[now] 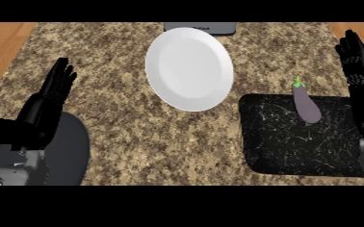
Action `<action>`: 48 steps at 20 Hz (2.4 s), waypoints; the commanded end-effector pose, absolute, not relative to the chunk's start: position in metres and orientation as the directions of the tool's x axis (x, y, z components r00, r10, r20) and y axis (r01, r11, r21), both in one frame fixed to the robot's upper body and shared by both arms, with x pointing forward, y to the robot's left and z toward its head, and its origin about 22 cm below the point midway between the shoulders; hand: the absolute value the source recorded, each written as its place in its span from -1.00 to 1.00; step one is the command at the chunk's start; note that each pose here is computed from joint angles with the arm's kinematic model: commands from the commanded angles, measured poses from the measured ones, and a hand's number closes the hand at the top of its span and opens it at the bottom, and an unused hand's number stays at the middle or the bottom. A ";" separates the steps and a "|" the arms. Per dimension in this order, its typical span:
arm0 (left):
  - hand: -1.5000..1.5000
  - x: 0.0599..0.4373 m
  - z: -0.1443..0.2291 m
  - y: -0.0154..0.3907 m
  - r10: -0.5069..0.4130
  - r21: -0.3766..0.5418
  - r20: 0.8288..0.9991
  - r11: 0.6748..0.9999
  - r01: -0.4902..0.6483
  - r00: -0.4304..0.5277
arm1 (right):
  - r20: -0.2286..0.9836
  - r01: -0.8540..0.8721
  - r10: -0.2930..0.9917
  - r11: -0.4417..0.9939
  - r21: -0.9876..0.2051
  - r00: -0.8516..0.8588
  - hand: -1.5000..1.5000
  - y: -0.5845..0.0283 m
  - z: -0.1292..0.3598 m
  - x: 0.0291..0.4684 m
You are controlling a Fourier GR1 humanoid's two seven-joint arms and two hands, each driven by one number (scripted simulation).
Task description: Pick the eggplant from the tray and place it in the plate
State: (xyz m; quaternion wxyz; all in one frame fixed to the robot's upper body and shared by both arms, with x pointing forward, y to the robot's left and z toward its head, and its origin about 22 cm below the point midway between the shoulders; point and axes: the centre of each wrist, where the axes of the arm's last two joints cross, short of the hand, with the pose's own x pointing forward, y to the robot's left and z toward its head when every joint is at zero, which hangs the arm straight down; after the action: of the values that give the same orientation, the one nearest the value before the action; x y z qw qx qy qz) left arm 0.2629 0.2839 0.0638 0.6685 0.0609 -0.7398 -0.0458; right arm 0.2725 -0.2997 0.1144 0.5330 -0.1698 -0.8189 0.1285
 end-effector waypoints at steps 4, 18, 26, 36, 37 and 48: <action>0.00 0.277 0.091 0.270 -0.194 0.215 0.953 0.975 0.065 -0.231 | 0.984 -0.329 0.178 0.928 -0.173 -0.016 1.00 -0.249 0.072 0.293; 0.00 0.287 0.112 0.279 -0.225 0.239 0.954 0.970 0.049 -0.198 | 0.865 -0.358 0.288 0.924 -0.137 0.411 -1.00 -0.254 0.044 0.353; 0.00 0.303 0.100 0.267 -0.207 0.225 0.958 0.972 0.072 -0.199 | 0.763 -0.422 0.564 0.804 -0.420 0.315 -1.00 -0.290 0.116 0.415; 0.00 0.305 0.101 0.260 -0.204 0.230 0.957 0.967 0.109 -0.208 | 0.235 -0.819 0.922 0.383 -0.428 0.308 -1.00 -0.306 0.174 0.439; 0.00 0.314 0.109 0.264 -0.202 0.223 0.955 0.972 0.076 -0.218 | 0.204 -0.850 0.934 0.352 -0.393 0.292 -1.00 -0.311 0.179 0.441; 0.00 0.306 0.101 0.259 -0.219 0.241 0.953 0.967 0.085 -0.208 | 0.035 -0.947 0.975 0.221 -0.233 0.219 -1.00 -0.285 0.129 0.450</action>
State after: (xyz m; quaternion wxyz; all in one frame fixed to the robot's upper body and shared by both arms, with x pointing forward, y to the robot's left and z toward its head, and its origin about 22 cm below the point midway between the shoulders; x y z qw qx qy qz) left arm 0.3101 0.2652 0.1065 0.6260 0.0429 -0.7696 -0.1184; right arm 0.4516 -0.2870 0.1450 0.7902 -0.0758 -0.1288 0.5944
